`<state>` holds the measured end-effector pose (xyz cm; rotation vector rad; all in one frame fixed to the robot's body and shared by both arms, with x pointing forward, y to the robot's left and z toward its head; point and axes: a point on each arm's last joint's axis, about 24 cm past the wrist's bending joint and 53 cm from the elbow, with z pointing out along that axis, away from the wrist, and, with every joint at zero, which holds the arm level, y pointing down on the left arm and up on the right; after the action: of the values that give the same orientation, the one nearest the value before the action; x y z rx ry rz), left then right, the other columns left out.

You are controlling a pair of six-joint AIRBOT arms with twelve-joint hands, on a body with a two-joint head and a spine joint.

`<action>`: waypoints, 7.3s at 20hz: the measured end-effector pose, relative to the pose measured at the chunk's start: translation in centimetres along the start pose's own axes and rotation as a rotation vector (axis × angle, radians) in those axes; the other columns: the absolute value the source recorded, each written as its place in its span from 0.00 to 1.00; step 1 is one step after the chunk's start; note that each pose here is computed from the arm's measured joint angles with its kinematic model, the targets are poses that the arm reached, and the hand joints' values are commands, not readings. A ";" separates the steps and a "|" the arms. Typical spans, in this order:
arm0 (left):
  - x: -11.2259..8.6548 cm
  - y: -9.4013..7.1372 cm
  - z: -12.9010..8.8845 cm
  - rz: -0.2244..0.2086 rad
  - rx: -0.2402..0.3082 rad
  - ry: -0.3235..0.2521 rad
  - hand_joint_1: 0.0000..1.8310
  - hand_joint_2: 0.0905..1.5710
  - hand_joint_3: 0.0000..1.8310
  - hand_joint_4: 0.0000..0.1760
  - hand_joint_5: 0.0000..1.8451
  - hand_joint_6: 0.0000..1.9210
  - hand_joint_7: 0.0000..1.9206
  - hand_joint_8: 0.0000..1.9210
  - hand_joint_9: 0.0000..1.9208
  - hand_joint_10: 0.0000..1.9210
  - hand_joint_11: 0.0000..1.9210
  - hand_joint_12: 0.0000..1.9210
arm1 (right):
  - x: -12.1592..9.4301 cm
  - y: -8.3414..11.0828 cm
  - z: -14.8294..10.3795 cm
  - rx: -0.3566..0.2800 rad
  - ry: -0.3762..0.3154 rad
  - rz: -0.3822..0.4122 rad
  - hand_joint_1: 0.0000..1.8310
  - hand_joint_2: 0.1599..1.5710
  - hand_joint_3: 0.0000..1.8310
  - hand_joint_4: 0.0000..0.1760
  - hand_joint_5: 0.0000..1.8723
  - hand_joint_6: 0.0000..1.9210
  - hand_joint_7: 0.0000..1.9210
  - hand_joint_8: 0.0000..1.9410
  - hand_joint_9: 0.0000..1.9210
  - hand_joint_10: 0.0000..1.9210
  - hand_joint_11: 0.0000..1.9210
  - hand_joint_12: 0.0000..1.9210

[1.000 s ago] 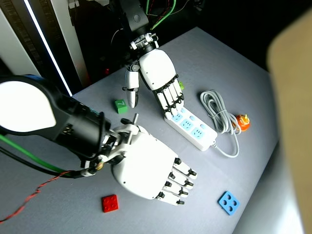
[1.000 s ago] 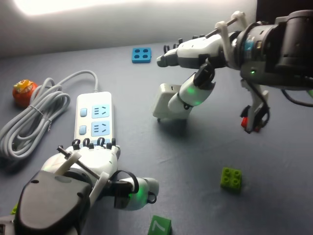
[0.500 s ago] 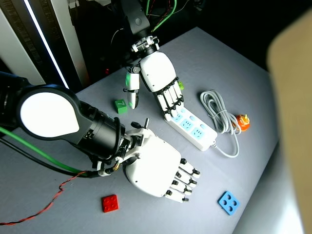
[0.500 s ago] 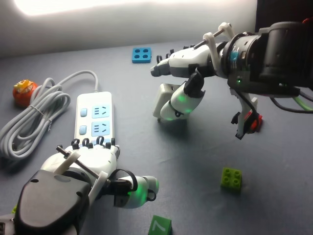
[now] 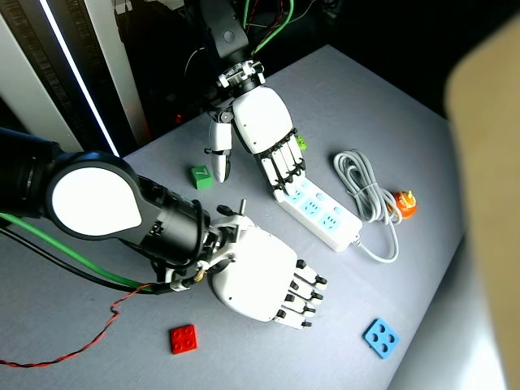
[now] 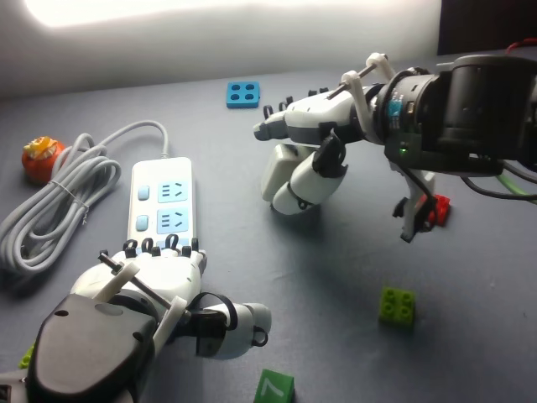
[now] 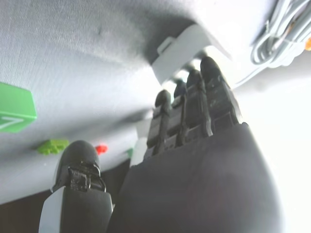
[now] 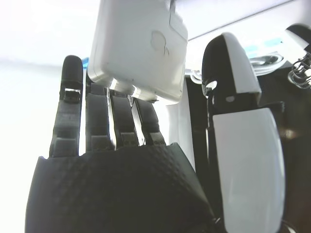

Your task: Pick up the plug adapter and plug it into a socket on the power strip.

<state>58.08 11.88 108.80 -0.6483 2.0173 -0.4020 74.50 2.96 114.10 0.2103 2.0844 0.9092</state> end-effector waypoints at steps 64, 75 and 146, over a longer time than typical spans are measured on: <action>0.0 -0.2 -0.5 -0.051 -0.003 0.005 0.03 0.77 0.00 0.00 0.04 0.00 0.05 0.00 0.06 0.00 0.00 0.21 | -2.9 12.1 -0.5 -0.142 -0.201 -0.189 0.67 0.70 0.00 0.00 0.48 0.50 0.50 0.62 0.45 0.50 0.33 0.75; 0.0 -0.3 -0.6 -0.055 -0.001 0.006 0.04 0.77 0.00 0.00 0.04 0.00 0.04 0.00 0.05 0.00 0.00 0.22 | -0.2 12.2 2.5 -0.101 -0.179 -0.192 0.67 0.70 0.00 0.00 0.48 0.50 0.50 0.62 0.45 0.51 0.33 0.75; 0.0 0.4 -1.1 -0.034 -0.016 0.000 0.04 0.76 0.00 0.00 0.05 0.00 0.05 0.00 0.05 0.00 0.00 0.18 | 1.3 12.4 4.2 -0.061 -0.227 -0.138 0.67 0.70 0.00 0.00 0.48 0.49 0.49 0.65 0.43 0.55 0.31 0.76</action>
<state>57.08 12.22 109.17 -0.6937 2.0139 -0.4063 74.83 14.77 119.95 0.1297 1.8363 0.8244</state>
